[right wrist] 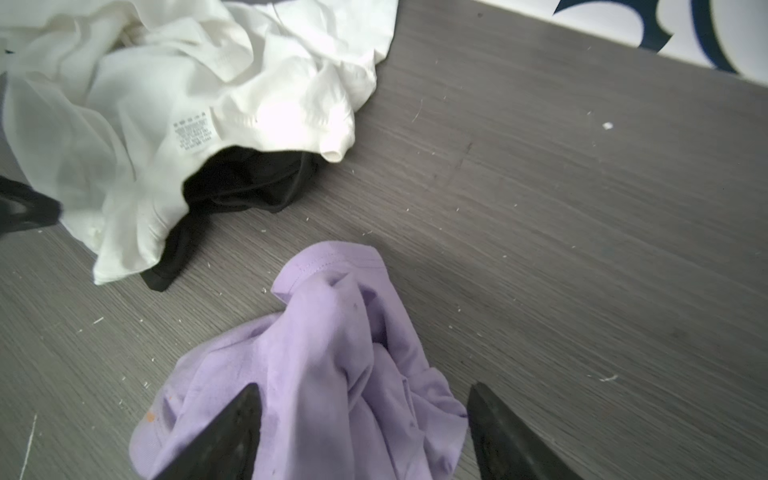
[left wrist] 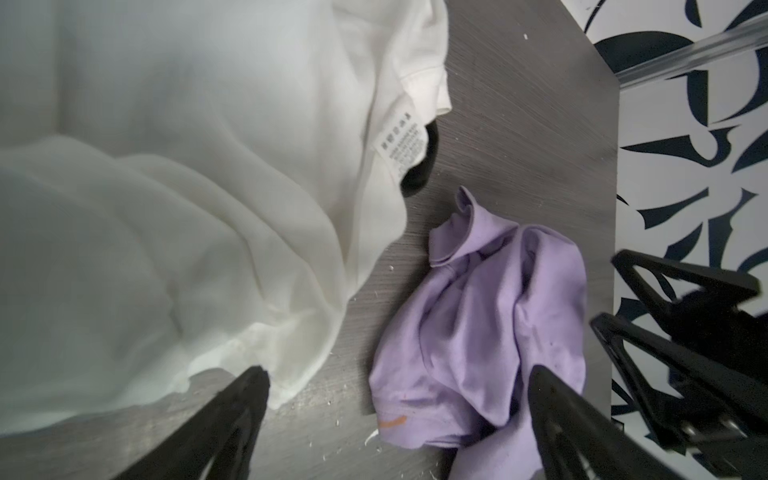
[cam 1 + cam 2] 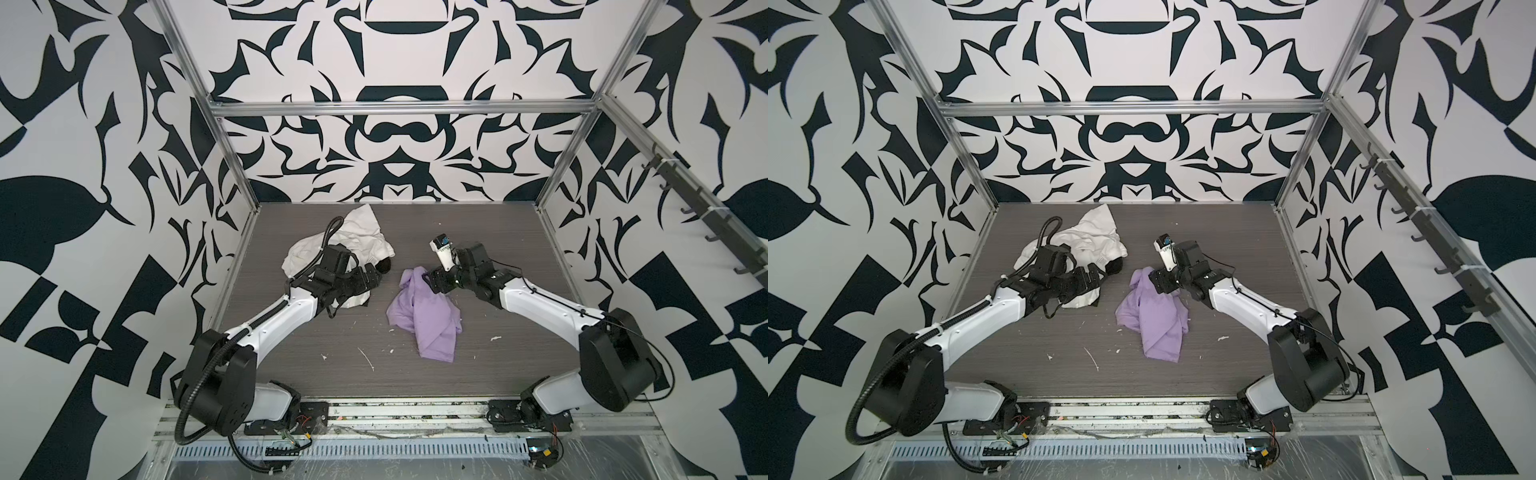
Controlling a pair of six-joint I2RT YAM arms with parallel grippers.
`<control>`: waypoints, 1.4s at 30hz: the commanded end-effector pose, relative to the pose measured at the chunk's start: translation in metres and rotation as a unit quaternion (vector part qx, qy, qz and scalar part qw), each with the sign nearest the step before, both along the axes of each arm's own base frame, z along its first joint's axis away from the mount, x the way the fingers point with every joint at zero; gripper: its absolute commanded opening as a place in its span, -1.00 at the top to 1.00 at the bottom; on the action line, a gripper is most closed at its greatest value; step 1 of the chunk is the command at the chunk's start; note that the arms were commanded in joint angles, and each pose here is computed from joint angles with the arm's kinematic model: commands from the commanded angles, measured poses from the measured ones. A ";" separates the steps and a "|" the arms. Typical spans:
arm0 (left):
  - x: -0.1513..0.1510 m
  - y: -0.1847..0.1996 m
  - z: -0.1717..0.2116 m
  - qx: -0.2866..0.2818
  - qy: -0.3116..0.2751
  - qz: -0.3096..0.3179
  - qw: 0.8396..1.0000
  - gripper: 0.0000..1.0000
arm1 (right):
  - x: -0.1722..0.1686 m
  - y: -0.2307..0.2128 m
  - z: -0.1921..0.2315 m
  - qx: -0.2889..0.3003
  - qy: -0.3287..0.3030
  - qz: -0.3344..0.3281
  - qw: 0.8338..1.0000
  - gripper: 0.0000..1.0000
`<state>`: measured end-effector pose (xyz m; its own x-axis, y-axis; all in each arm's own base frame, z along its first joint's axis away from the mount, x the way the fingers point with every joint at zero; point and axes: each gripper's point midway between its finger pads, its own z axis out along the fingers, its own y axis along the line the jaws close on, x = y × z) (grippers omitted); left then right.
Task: Pick out a specific cloth from the pile
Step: 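Open the right gripper and lift it off the cloth while the left gripper withdraws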
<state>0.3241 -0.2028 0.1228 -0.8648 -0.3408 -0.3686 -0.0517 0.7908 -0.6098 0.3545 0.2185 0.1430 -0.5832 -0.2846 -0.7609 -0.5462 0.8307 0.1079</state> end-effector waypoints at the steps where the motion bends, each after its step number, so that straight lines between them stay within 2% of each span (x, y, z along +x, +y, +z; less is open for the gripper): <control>1: 0.015 0.006 -0.008 -0.020 0.007 0.019 1.000 -0.99 | 0.007 -0.006 0.031 0.016 -0.039 -0.021 0.999 -0.61; 9: 0.050 0.023 -0.032 -0.022 0.015 0.052 0.998 -1.00 | 0.003 -0.022 0.044 0.020 -0.062 -0.041 0.997 -0.62; 16: 0.094 0.030 -0.031 -0.018 0.003 0.064 0.998 -0.99 | 0.002 -0.043 0.048 0.024 -0.076 -0.073 0.994 -0.62; 24: 0.138 0.054 -0.034 -0.001 -0.002 0.096 0.995 -0.99 | 0.004 -0.075 0.051 0.033 -0.096 -0.130 0.986 -0.62; 29: 0.142 0.082 -0.042 0.023 0.008 0.123 0.992 -1.00 | 0.008 -0.096 0.052 0.036 -0.111 -0.170 0.979 -0.62; 33: 0.142 0.106 -0.040 0.020 0.006 0.144 0.989 -1.00 | 0.011 -0.108 0.051 0.039 -0.121 -0.194 0.973 -0.62; 38: 0.138 0.107 -0.019 0.019 -0.020 0.131 0.991 -1.00 | 0.015 -0.123 0.041 0.018 -0.134 -0.226 0.965 -0.64; 42: 0.121 0.108 -0.003 0.025 -0.043 0.120 0.991 -1.00 | 0.017 -0.143 0.029 -0.021 -0.164 -0.259 0.952 -0.64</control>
